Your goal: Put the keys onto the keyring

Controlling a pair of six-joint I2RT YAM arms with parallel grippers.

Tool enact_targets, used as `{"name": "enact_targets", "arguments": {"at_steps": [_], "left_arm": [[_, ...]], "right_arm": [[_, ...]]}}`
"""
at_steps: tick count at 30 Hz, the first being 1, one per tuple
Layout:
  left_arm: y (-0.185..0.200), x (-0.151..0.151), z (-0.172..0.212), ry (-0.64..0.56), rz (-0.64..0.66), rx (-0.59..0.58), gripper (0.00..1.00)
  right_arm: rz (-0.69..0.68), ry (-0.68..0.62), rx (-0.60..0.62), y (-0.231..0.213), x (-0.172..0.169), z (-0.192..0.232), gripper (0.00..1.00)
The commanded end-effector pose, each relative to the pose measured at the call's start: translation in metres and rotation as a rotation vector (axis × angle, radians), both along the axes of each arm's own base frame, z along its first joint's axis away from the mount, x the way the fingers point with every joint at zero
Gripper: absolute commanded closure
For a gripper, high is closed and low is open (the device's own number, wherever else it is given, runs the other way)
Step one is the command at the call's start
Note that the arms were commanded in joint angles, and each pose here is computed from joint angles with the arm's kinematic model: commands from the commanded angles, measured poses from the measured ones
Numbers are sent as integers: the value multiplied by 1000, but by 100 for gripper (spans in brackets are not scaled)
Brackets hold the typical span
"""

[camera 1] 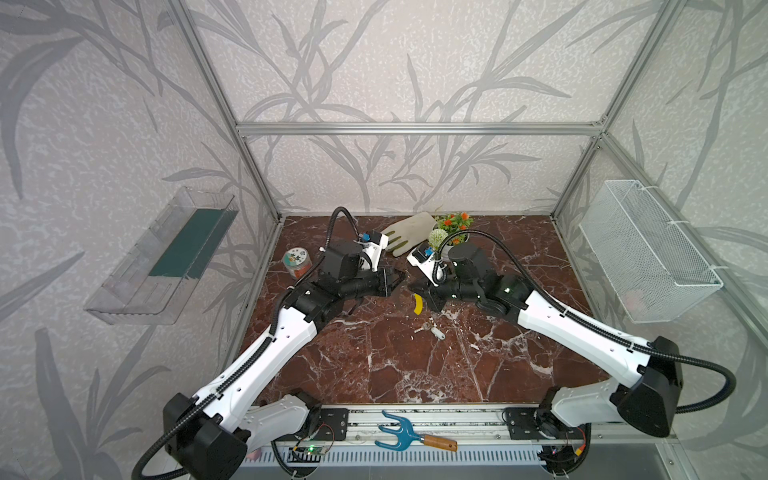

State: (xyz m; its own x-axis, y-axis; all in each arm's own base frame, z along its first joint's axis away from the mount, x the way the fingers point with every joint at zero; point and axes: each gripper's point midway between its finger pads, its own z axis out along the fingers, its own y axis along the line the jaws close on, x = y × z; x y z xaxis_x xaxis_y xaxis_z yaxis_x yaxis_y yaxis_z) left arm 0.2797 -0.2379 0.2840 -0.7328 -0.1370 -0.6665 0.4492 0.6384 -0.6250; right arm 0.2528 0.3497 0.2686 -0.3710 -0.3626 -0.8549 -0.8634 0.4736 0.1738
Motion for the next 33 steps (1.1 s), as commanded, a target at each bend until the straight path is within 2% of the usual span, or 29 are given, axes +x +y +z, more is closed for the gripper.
{"name": "enact_targets", "arguments": {"at_steps": [1,3,12,15,25,33], "left_arm": [[-3,6,33,-136,14,-100,100],[-3,7,41,-176,17,-123,100],[-6,13,80,-351,4,-169,100],[-12,13,91,-367,-28,-168,100],[-23,10,115,-402,-97,-225,100],[-25,10,118,-402,-103,-239,100]], "right_arm": [[-14,-21,114,-2,1,31,81],[-43,4,163,-10,7,37,75],[-134,86,388,-49,34,76,70],[-152,131,469,-60,44,88,70],[-12,219,657,-46,44,131,72],[47,258,680,-35,41,133,75]]}}
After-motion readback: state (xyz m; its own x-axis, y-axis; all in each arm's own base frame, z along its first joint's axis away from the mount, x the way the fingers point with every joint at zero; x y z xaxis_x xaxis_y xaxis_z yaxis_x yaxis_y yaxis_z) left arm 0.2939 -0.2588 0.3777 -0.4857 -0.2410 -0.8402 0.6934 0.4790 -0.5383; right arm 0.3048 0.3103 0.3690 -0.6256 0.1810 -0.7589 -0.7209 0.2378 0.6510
